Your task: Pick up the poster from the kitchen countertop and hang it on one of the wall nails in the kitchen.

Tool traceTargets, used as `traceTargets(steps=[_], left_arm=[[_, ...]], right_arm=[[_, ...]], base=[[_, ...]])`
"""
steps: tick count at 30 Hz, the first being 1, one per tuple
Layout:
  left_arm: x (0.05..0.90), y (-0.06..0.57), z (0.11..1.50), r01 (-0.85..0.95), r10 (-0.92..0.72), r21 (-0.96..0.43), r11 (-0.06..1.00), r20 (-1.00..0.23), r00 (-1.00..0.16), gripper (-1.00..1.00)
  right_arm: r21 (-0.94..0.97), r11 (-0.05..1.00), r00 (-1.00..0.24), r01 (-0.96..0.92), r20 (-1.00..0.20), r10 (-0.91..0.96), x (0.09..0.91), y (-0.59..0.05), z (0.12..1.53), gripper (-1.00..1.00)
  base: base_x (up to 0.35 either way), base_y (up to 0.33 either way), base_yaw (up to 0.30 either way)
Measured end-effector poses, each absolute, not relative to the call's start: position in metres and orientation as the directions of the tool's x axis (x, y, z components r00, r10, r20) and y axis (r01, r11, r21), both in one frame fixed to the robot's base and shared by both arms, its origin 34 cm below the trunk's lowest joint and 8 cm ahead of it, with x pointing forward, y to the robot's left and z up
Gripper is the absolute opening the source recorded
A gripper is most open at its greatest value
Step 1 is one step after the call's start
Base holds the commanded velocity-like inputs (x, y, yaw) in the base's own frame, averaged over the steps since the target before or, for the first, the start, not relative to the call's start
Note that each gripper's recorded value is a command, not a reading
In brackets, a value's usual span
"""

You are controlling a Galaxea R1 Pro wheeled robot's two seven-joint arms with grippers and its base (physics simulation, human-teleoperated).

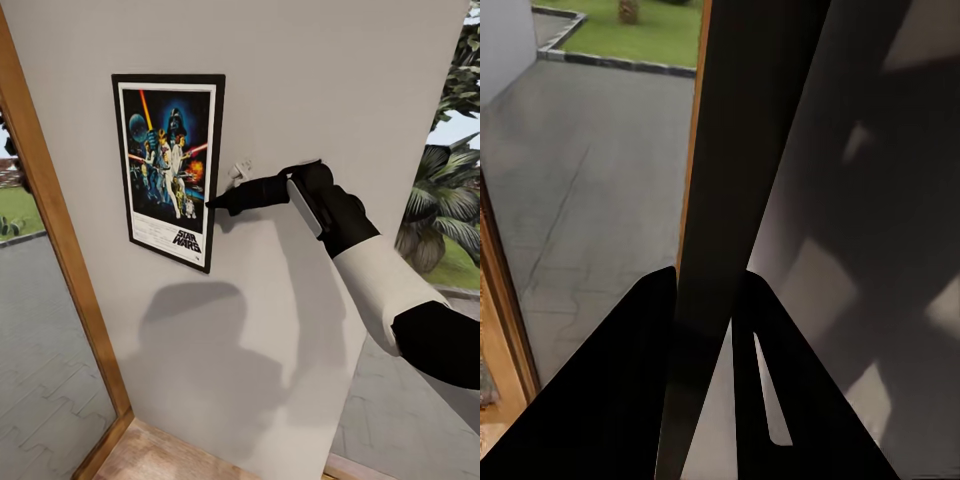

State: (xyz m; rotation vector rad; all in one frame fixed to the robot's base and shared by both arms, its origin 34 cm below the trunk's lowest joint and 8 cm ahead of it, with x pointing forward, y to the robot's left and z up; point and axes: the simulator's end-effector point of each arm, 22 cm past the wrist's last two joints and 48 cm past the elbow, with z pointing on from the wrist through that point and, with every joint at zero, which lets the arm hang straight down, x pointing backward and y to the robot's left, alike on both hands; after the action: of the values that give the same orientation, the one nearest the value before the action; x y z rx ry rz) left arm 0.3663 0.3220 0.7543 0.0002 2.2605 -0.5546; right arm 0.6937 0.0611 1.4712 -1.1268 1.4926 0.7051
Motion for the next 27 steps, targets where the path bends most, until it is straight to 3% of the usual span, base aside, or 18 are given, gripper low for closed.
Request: traceTargets(steps=[27], left_arm=[[0.3663,0.322,0.7543,0.173,-0.173,-0.39,0.904,-0.706,-0.686,1.0]], right_arm=[[-0.135,0.373,0.03,-0.918,-0.961,-0.274,0.6935,0.0614,1.4678,-1.0]], base=[[0.0,0.0,0.0]])
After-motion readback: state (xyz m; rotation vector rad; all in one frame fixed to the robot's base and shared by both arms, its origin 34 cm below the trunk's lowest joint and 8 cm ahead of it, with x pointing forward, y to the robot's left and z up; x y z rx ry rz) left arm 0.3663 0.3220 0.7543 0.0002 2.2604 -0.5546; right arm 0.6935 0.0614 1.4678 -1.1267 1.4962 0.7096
